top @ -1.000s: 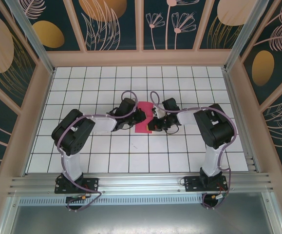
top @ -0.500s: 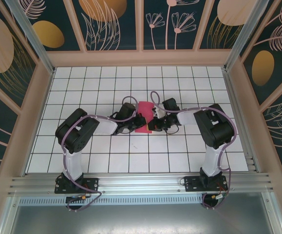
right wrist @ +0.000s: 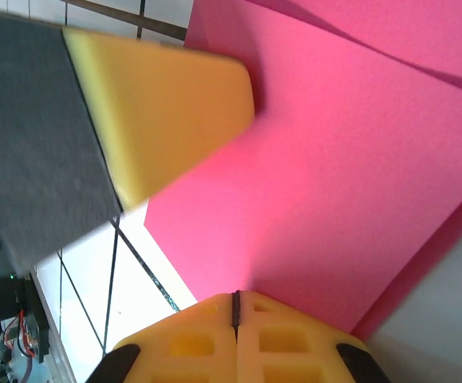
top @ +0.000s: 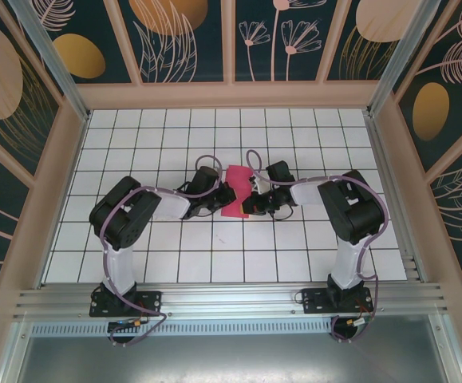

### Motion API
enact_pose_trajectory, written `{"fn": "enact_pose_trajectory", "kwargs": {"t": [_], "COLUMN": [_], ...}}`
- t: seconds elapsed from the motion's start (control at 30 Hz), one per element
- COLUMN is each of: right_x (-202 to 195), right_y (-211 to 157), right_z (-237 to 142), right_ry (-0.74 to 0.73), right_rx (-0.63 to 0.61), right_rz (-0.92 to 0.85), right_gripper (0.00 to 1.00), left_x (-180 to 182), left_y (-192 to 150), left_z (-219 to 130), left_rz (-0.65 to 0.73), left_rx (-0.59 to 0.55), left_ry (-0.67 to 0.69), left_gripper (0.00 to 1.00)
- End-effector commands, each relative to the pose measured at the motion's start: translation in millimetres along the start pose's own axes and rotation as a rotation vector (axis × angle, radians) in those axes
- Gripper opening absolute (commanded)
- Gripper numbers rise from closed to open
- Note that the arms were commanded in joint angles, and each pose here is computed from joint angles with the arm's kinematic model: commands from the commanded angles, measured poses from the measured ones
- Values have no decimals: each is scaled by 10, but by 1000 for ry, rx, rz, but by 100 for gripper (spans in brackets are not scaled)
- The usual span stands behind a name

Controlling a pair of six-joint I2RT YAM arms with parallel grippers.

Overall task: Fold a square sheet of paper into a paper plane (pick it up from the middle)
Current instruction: Fold the triangle a second time at the center of the table.

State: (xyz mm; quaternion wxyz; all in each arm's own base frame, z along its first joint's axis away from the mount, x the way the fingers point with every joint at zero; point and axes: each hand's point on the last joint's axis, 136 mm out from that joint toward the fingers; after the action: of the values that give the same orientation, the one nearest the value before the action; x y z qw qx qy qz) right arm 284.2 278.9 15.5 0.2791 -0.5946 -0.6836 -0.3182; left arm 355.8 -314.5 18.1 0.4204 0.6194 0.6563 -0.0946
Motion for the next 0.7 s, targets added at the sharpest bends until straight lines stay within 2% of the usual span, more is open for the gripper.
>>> {"fn": "enact_pose_trajectory", "kwargs": {"t": [0.0,0.2,0.47,0.67], "right_x": [-606,-555,-501,-453], "right_y": [-338,-303,-260,-214], "right_z": [47,23,19,20], "right_ry": [-206,-183,-170,-153], "right_rx": [57,45,42,36], "right_rz": [101,103,97,93], "right_gripper": [0,0,0,0], "left_x": [381,537,648,368], "left_y": [154,184,441,632], "left_z": [-32,-4,-131,-222], "left_rz": [7,-7,-19,1], "left_rx": [-69,-71,-125,-141], "left_ry": [115,138,180,96], "left_gripper": [6,7,9,14]}}
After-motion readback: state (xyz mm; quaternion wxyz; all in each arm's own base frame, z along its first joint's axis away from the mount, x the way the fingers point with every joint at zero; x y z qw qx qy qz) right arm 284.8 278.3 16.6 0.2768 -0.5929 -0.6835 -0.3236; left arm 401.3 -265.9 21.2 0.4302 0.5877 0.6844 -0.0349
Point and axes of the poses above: each hand's point on the last joint's axis, 136 mm out from that joint toward the fingers, its own z axis out along the fingers, its own x axis along the line the jaws close on, y = z × x, and after that the axes turned 10 degrees about z, right-handed
